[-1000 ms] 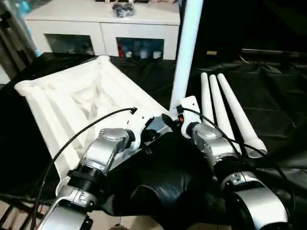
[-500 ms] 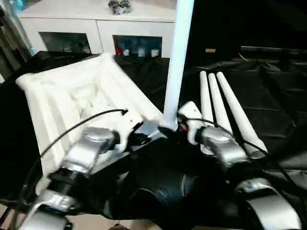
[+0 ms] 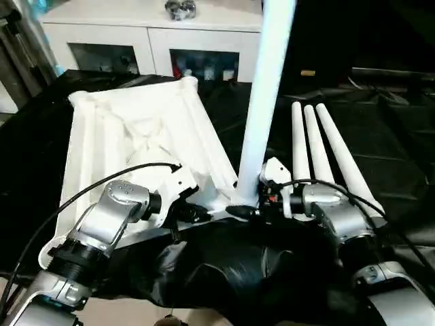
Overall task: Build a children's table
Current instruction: Rotate leg to tighten
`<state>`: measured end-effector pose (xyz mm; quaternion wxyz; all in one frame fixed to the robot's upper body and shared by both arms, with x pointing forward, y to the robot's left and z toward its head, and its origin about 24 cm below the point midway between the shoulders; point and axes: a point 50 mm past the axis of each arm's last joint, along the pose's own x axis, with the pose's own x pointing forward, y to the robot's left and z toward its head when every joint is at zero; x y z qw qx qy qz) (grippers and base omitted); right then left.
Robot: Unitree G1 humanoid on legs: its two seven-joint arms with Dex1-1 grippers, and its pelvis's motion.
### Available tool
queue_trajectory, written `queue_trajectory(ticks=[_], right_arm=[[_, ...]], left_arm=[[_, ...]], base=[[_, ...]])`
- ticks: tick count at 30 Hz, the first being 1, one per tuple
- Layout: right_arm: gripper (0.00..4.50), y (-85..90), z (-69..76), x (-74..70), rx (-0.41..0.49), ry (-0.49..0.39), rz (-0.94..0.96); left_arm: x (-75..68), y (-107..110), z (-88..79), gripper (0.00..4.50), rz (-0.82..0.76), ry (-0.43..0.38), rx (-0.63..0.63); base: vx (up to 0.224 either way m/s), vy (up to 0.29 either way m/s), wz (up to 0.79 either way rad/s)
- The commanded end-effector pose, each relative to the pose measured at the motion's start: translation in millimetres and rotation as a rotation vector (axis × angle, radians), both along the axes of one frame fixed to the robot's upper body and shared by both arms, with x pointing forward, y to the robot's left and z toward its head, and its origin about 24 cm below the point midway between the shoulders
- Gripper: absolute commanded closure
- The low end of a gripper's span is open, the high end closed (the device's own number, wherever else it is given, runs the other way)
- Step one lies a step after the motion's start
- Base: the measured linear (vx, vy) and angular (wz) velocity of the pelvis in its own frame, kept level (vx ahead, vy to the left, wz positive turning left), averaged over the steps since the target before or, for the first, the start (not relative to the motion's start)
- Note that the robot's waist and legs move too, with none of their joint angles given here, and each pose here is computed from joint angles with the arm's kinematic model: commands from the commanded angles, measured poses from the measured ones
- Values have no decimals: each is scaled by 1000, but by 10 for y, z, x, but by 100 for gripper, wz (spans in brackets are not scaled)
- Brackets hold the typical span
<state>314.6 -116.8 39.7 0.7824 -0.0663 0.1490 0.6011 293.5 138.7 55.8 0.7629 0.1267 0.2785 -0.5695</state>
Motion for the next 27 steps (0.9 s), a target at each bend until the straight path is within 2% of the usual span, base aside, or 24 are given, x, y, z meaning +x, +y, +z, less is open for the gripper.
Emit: queue_trajectory(ticks=[1, 5, 8, 9, 12, 13, 14, 16, 18, 21, 23, 25, 27], right_arm=[[123, 147, -27, -90, 13, 27, 107], [164, 211, -56, -88, 26, 51, 68], [176, 284, -132, -13, -3, 57, -67], [176, 286, -134, -11, -4, 57, -70], [179, 407, -248, 95, -43, 78, -299], [180, 407, -248, 95, -43, 78, -299], [180, 489, -292, 140, -45, 105, -428], [180, 554, -338, 166, -63, 134, -535], [180, 603, -394, 182, -130, 135, -634], [180, 728, -392, 173, -132, 126, -625], [125, 772, -353, 182, -96, 127, -602], [111, 785, -295, 211, -38, 153, -582], [93, 783, -255, 233, -30, 123, -561]], left_arm=[[5, -89, 76, 450, -27, -32, -40], [30, -118, 70, 450, 23, -42, -53], [95, -166, 62, 450, 103, -61, -56], [97, -167, 62, 450, 105, -61, -56], [226, -257, 54, 450, 259, -85, -59], [226, -257, 54, 450, 259, -85, -59], [303, -318, 61, 450, 345, -103, -61], [359, -381, 73, 450, 404, -115, -70], [396, -454, 82, 450, 448, -122, -80], [392, -562, 94, 450, 442, -127, -96], [376, -589, 94, 450, 419, -137, -95], [343, -587, 95, 450, 369, -156, -99], [315, -565, 93, 450, 336, -162, -108]], base=[[0, 0, 0], [0, 0, 0], [0, 0, 0], [0, 0, 0], [0, 0, 0], [0, 0, 0], [0, 0, 0], [0, 0, 0], [0, 0, 0], [0, 0, 0], [0, 0, 0], [0, 0, 0], [0, 0, 0]])
